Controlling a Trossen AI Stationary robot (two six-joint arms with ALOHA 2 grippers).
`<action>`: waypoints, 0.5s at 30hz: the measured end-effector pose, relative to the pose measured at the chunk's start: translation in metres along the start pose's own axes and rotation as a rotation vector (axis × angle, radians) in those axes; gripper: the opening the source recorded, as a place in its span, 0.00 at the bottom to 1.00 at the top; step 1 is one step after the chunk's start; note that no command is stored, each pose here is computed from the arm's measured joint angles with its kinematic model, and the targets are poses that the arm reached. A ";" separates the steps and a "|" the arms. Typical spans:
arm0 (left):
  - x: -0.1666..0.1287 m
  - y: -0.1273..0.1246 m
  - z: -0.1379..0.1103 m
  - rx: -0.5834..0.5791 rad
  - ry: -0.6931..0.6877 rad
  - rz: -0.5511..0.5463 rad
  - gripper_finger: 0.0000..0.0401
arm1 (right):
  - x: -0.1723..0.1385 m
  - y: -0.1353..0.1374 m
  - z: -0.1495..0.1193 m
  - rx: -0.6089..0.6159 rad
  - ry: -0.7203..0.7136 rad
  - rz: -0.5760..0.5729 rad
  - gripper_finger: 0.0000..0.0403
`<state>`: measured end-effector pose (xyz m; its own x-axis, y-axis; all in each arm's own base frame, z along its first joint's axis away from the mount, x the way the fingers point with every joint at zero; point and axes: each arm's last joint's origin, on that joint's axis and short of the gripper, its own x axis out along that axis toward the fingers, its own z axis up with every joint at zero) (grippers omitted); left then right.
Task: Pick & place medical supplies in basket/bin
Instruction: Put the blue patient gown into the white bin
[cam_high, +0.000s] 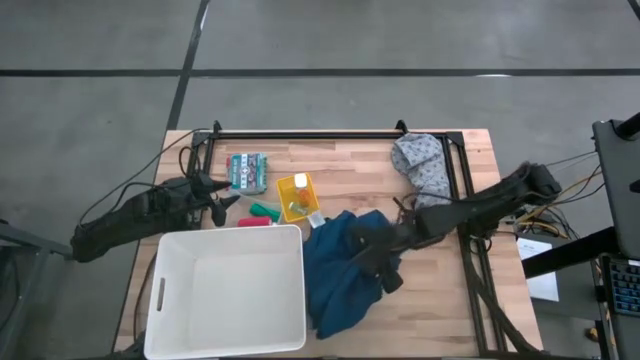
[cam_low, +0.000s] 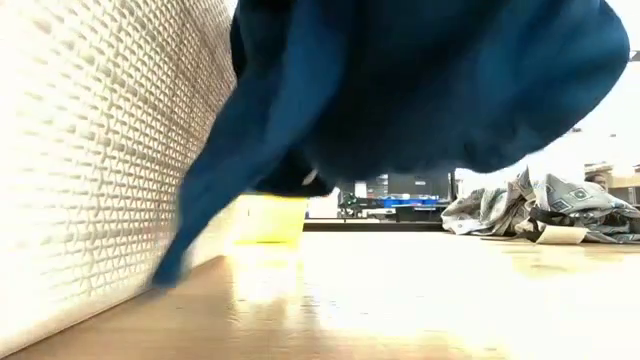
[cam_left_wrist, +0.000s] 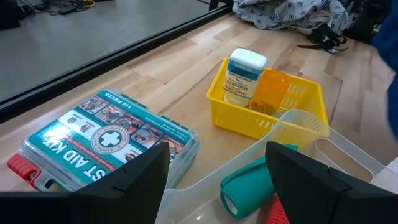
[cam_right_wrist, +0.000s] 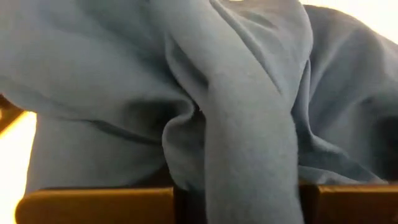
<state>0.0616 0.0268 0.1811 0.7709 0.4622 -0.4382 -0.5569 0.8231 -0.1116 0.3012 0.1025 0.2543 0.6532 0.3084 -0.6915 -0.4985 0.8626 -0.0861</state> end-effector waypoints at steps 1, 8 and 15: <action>0.000 0.000 0.000 0.000 0.000 0.000 0.68 | -0.007 0.000 0.002 0.007 -0.021 -0.004 0.13; 0.000 0.000 0.000 0.000 0.000 0.000 0.68 | -0.054 0.002 0.014 0.036 -0.155 -0.028 0.13; 0.000 0.000 0.000 0.000 0.000 0.000 0.68 | -0.102 0.005 0.019 0.046 -0.297 -0.050 0.13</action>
<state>0.0616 0.0268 0.1812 0.7710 0.4624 -0.4378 -0.5569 0.8230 -0.1116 0.2432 0.0833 0.3380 0.8179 0.3630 -0.4464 -0.4393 0.8950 -0.0772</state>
